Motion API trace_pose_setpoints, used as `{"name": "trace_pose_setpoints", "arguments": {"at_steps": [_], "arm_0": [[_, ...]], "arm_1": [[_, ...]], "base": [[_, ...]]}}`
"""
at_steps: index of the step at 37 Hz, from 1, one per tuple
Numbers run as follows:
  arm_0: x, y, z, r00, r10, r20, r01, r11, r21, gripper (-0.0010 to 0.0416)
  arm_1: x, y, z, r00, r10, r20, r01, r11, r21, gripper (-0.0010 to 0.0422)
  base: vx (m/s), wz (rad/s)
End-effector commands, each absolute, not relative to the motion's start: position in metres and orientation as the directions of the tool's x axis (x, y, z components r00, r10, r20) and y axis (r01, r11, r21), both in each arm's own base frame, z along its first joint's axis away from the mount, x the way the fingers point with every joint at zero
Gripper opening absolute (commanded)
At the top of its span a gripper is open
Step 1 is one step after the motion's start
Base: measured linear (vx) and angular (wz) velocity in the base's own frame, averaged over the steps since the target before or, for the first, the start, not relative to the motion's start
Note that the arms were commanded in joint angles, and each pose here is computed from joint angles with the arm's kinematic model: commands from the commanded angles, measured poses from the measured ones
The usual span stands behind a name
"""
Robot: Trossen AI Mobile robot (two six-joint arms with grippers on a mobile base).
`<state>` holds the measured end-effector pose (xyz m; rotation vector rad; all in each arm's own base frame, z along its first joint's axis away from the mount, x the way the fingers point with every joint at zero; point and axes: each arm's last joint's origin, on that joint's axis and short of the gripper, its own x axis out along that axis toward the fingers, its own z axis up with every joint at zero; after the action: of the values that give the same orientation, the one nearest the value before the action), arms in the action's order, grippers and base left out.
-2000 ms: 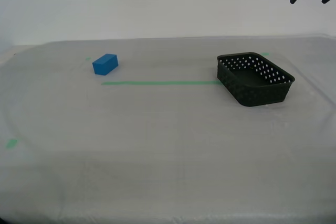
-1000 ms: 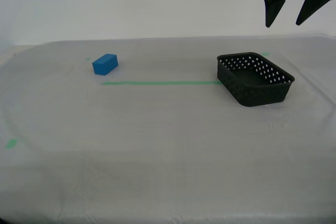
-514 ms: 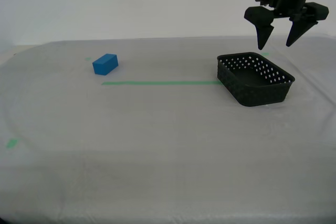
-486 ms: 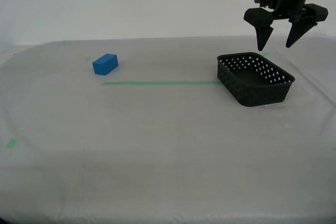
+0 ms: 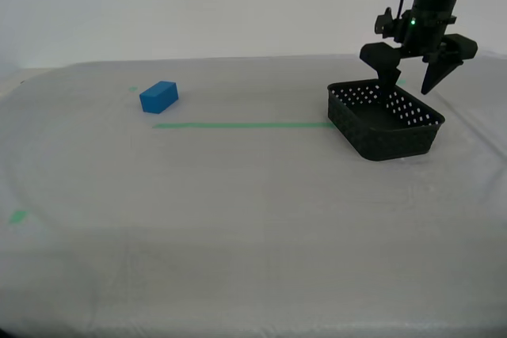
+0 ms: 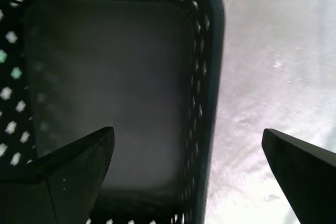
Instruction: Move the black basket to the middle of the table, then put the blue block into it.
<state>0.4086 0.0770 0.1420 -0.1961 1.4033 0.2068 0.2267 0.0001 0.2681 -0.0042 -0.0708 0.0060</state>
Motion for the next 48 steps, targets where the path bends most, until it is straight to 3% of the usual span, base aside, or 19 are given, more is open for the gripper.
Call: {"name": "trace_pose_setpoints", "arguments": {"at_steps": [1,23,48], "arm_0": [[0.412,0.077,0.131,0.157,0.024,-0.987,-0.261,0.965,-0.018,0.0393],[0.408,0.076,0.090,0.112,0.001,-0.994,-0.240,0.971,-0.026,0.0372],[0.408,0.075,0.091,0.111,0.001,-0.994,-0.222,0.975,-0.024,0.0179]], "arm_1": [[0.227,0.000,0.269,0.997,0.006,0.075,-0.006,1.000,-0.003,0.0000],[0.227,0.000,0.269,0.997,0.006,0.075,-0.006,1.000,-0.003,0.0000],[0.227,0.000,0.269,0.997,0.006,0.075,-0.006,1.000,-0.003,0.0000]], "base": [[0.000,0.000],[0.000,0.000],[0.000,0.000]]}}
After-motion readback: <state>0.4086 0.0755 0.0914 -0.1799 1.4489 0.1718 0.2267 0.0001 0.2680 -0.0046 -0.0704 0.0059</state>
